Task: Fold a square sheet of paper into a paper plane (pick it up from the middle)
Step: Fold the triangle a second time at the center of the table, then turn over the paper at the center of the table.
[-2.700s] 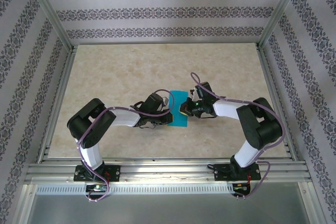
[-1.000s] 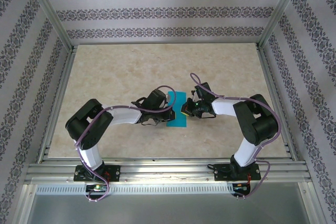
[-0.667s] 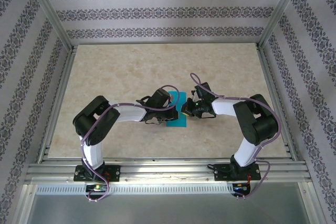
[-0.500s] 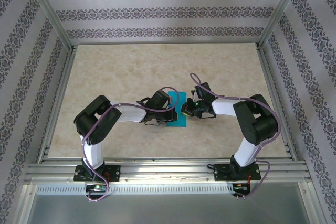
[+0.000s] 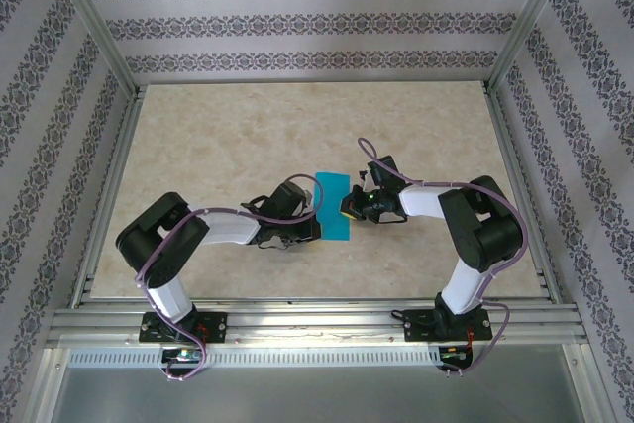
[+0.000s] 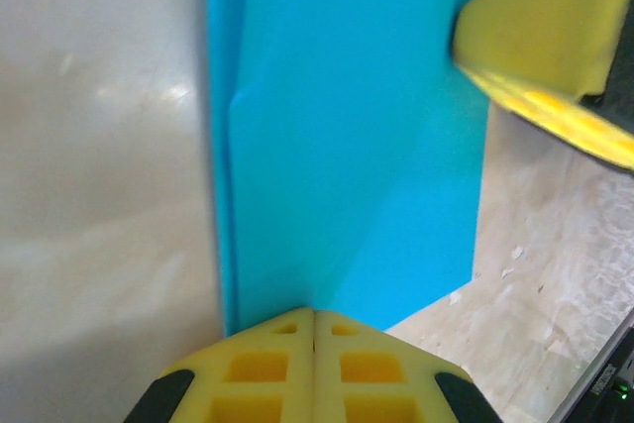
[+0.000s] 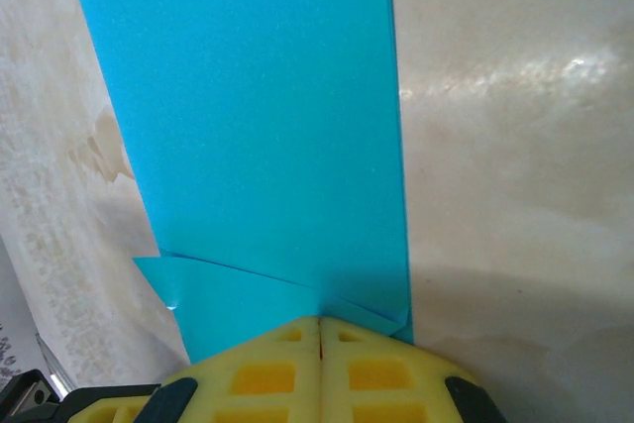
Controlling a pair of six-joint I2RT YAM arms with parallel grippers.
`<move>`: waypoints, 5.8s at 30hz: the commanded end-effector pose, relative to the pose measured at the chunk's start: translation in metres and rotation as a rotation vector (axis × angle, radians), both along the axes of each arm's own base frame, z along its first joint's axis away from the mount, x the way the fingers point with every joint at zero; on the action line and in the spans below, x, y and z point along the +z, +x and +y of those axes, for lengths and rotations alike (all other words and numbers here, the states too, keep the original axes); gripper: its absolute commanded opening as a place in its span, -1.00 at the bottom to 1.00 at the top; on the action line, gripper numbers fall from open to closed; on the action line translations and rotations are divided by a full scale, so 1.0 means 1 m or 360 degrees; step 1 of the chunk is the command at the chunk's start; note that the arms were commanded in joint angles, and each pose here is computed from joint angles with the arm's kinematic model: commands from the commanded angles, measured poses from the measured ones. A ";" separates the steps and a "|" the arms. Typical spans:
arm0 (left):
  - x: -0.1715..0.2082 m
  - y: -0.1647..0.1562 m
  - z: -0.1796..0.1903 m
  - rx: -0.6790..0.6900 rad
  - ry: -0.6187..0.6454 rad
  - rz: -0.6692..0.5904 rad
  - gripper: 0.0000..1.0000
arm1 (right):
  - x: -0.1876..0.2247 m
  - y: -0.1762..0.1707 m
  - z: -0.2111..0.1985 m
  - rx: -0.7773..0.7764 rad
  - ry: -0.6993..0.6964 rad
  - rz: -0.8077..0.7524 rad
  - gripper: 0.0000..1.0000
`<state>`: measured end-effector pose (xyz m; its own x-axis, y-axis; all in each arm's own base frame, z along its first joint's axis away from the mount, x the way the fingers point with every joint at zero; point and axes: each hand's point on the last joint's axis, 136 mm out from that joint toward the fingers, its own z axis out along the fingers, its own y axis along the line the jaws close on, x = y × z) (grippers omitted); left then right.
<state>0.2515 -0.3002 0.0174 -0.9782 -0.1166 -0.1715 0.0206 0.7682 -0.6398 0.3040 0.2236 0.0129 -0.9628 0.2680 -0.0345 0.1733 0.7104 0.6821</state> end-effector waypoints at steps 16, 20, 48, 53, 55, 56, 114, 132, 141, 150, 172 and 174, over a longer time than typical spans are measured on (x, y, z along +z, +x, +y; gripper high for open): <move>0.049 0.007 -0.003 -0.0087 -0.0049 -0.0196 -0.92 | -0.027 -0.013 -0.021 -0.0038 -0.0179 0.0118 -1.00; 0.035 0.022 -0.012 -0.0136 0.0019 -0.0170 -0.93 | -0.026 -0.014 -0.020 -0.0034 -0.0162 0.0119 -1.00; -0.026 0.006 0.005 -0.0107 0.0111 0.0038 -1.00 | -0.019 -0.007 -0.004 -0.0052 -0.0096 0.0087 -1.00; -0.028 0.003 0.005 -0.0094 0.0094 0.0055 -1.00 | -0.013 0.011 -0.039 -0.0168 -0.0073 0.0042 -1.00; -0.028 0.003 0.005 -0.0086 0.0086 0.0059 -1.00 | -0.007 0.017 -0.048 -0.0199 -0.0052 0.0012 -1.00; -0.028 0.002 0.005 -0.0086 0.0081 0.0061 -1.00 | -0.002 0.021 -0.051 -0.0212 -0.0031 0.0001 -1.00; -0.021 0.023 0.006 -0.0235 0.0216 0.0036 -0.91 | 0.012 -0.053 -0.018 -0.0128 -0.0275 0.0105 -0.43; -0.021 0.017 0.005 -0.0211 0.0147 0.0053 -0.92 | 0.011 -0.036 0.004 -0.0091 -0.0169 0.0104 -0.39; -0.022 0.017 0.006 -0.0207 0.0153 0.0054 -0.92 | 0.023 -0.007 0.006 -0.0058 -0.0128 -0.0012 -0.23; -0.023 0.017 0.006 -0.0200 0.0149 0.0061 -0.92 | 0.026 0.009 0.007 0.0030 -0.0014 -0.0076 -0.19; -0.017 0.021 0.004 -0.0178 0.0138 0.0045 -0.91 | 0.018 0.009 0.004 0.0125 0.0150 -0.0057 -0.52; -0.015 0.022 0.004 -0.0169 0.0126 0.0038 -0.89 | 0.014 0.007 0.001 0.0116 0.0132 -0.0047 -0.59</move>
